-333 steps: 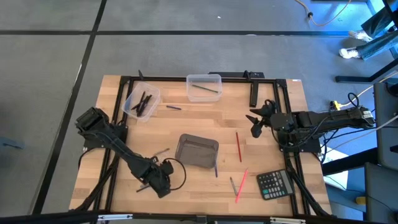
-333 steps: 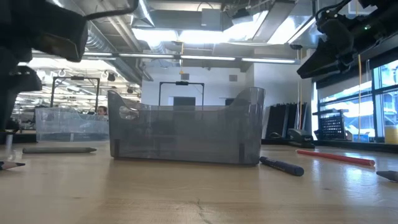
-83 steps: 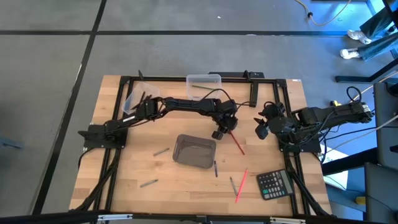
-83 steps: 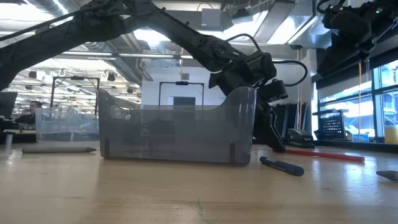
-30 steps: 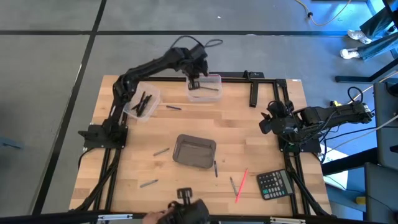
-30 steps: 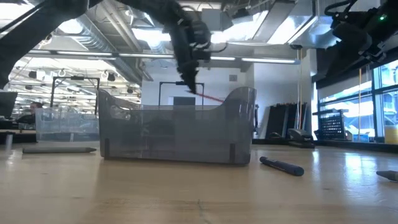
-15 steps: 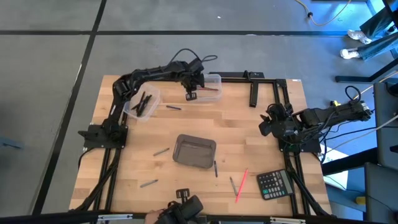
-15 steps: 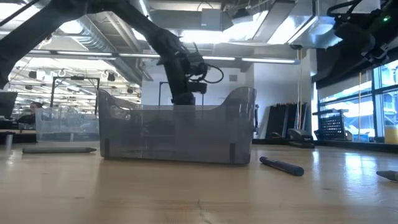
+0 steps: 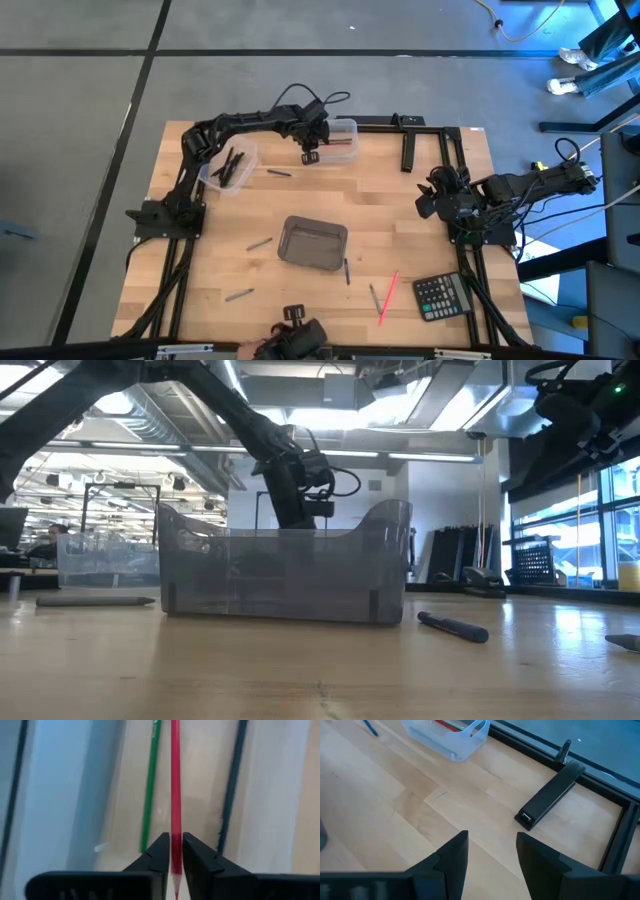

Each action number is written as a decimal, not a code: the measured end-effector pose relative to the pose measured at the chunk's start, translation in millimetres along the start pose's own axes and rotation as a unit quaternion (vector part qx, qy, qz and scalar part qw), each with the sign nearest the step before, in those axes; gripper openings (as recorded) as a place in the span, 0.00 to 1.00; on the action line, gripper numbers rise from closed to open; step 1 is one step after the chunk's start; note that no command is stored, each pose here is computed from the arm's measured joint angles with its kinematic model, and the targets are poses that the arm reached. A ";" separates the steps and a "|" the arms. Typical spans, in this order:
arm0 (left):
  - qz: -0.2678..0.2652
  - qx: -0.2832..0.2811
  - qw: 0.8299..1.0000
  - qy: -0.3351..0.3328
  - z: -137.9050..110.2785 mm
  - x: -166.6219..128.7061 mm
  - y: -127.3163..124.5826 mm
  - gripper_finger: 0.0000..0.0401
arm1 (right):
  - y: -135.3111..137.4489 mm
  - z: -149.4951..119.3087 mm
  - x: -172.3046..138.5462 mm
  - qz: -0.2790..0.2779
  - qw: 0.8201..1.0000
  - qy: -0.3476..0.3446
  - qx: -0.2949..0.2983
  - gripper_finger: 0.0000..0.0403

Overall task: Sort crayons/erasers/pens/pencils in bins
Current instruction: Put the red pencil into the right transparent bin, then put the pink pencil into the right transparent bin

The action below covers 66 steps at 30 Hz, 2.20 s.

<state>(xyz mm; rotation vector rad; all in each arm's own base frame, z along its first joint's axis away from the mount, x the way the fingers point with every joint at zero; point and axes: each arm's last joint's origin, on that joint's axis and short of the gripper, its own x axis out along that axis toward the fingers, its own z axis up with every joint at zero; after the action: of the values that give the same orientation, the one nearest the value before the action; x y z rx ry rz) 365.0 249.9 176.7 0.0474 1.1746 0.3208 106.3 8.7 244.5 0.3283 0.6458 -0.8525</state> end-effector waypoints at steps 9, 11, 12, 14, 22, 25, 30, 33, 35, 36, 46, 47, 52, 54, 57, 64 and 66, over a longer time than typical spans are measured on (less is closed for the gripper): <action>0.029 0.018 0.999 -0.017 22.0 -12.8 -14.6 0.26 | 0.3 -0.5 0.1 0.005 1.000 0.007 -0.001 0.42; 0.028 0.028 0.999 -0.030 30.9 -17.8 -23.1 0.28 | 0.3 -0.5 0.1 0.005 1.000 0.007 -0.002 0.42; 0.027 0.034 0.998 -0.038 36.0 -20.9 -28.6 0.29 | 0.3 -0.5 0.1 0.005 1.000 0.007 -0.003 0.42; 0.016 0.044 0.997 -0.057 47.2 -27.8 -42.2 0.29 | 0.2 -0.5 0.1 0.005 1.000 0.007 -0.004 0.42; -0.093 0.150 0.974 -0.145 81.0 -51.5 -141.2 0.29 | 0.4 -0.7 0.1 0.007 1.000 0.011 -0.018 0.42; -0.114 0.231 0.951 -0.168 84.8 -60.6 -183.5 0.29 | 0.6 -1.0 0.1 0.011 1.000 0.017 -0.020 0.42; -0.170 0.298 0.896 -0.281 97.9 -63.8 -258.0 0.28 | 1.7 -0.4 0.0 0.017 0.999 0.015 -0.027 0.42; -0.193 0.270 0.882 -0.335 104.4 -51.3 -296.0 0.28 | 4.0 2.4 0.0 0.019 0.999 -0.007 -0.027 0.42; -0.206 0.233 0.885 -0.347 107.1 -39.6 -317.5 0.28 | 6.9 4.4 -0.2 0.030 0.999 -0.015 -0.022 0.42; -0.207 0.213 0.887 -0.353 109.3 -34.7 -328.6 0.28 | 8.1 5.3 -0.3 0.036 0.999 -0.018 -0.018 0.42; -0.231 0.272 0.876 -0.325 108.1 -18.2 -433.8 0.29 | 11.4 5.0 -0.1 0.059 0.998 -0.001 -0.023 0.42; -0.241 0.253 0.881 -0.320 109.8 -16.7 -438.4 0.29 | 11.6 5.0 0.1 0.058 0.998 0.000 -0.024 0.42; -0.216 0.166 0.907 -0.320 113.4 -14.1 -456.0 0.28 | 11.6 5.0 0.2 0.058 0.998 0.000 -0.024 0.42; -0.190 0.128 0.914 -0.334 111.4 -15.1 -462.2 0.28 | 11.5 5.0 0.1 0.058 0.998 0.000 -0.023 0.42; -0.141 0.074 0.930 -0.332 107.0 -19.9 -469.6 0.28 | 11.6 4.8 0.2 0.059 0.998 0.002 -0.012 0.42; -0.125 0.029 0.947 -0.295 94.1 -22.4 -481.5 0.28 | 12.7 2.9 -0.1 0.081 0.996 0.035 0.014 0.42; -0.130 0.021 0.950 -0.283 91.2 -21.8 -483.1 0.28 | 12.7 3.0 -0.1 0.081 0.996 0.035 0.015 0.42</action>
<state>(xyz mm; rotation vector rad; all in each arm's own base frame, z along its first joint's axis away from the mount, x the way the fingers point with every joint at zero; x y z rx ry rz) 548.1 -204.8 134.0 0.0185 0.6055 0.0383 117.4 15.2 247.0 0.4336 0.6616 -0.6993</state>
